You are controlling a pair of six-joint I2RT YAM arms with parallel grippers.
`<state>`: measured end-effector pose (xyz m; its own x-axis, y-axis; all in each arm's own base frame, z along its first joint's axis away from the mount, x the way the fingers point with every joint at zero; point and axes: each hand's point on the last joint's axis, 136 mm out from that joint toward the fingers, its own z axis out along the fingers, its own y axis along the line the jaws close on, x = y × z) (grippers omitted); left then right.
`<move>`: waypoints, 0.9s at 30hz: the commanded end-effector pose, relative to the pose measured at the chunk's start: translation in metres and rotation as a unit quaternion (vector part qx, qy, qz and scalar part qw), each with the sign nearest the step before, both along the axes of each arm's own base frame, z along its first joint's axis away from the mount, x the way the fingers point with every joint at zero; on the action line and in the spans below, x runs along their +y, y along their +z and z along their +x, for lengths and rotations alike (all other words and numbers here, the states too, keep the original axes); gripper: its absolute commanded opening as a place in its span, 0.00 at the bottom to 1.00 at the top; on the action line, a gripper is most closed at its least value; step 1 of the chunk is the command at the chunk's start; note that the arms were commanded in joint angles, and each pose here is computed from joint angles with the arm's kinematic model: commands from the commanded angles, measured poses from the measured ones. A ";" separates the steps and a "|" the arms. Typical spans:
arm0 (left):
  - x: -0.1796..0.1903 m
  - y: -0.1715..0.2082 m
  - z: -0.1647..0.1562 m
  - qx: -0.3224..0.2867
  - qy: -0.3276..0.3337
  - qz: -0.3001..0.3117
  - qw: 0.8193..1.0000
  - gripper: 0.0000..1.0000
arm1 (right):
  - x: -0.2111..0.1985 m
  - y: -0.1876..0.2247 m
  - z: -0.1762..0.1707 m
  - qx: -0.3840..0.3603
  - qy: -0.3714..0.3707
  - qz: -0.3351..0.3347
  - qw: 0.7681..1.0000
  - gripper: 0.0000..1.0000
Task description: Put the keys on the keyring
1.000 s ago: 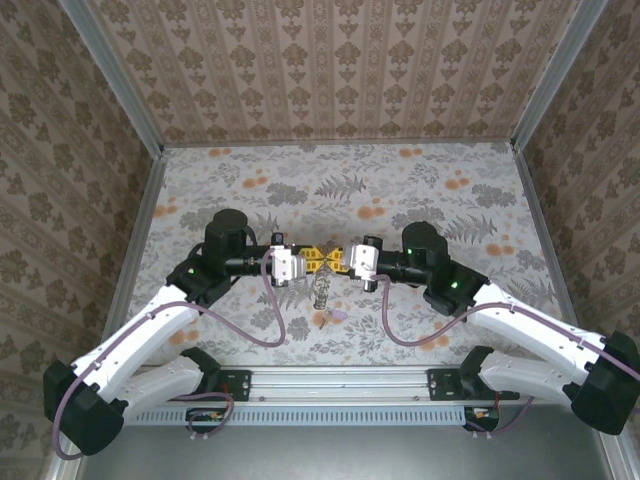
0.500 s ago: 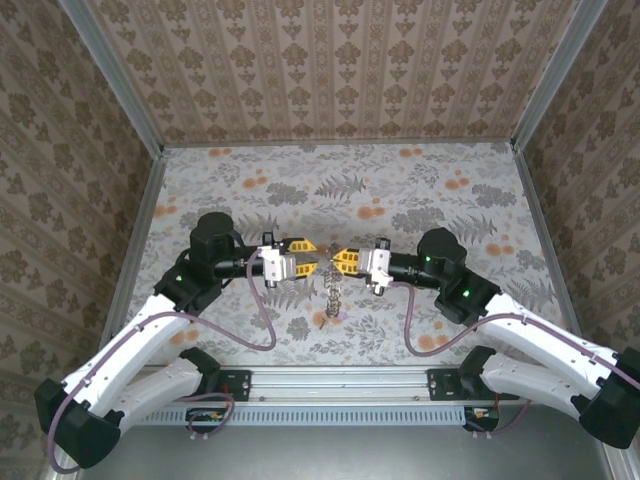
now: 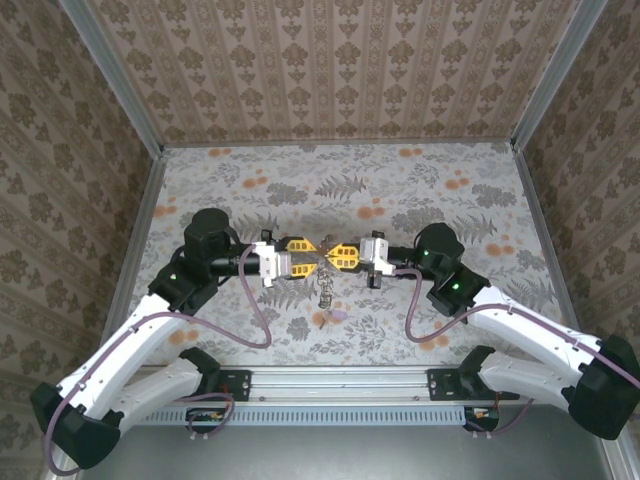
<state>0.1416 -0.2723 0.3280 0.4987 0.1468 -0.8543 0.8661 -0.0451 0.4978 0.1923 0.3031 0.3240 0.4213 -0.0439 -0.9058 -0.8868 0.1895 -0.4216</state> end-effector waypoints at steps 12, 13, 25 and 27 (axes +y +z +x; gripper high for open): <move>-0.003 0.012 -0.010 0.000 -0.031 -0.015 0.999 0.18 | 0.005 0.026 -0.007 -0.031 0.031 0.026 0.999 0.00; -0.004 0.012 -0.010 0.000 -0.031 -0.015 0.999 0.18 | 0.006 0.025 -0.007 -0.033 0.032 0.021 0.999 0.00; -0.010 0.006 -0.004 0.003 -0.029 -0.006 1.000 0.11 | 0.011 0.016 -0.004 -0.033 0.031 0.005 0.999 0.00; -0.010 0.006 -0.004 0.004 -0.030 -0.003 1.000 0.03 | 0.010 0.014 -0.003 -0.035 0.028 0.002 0.999 0.00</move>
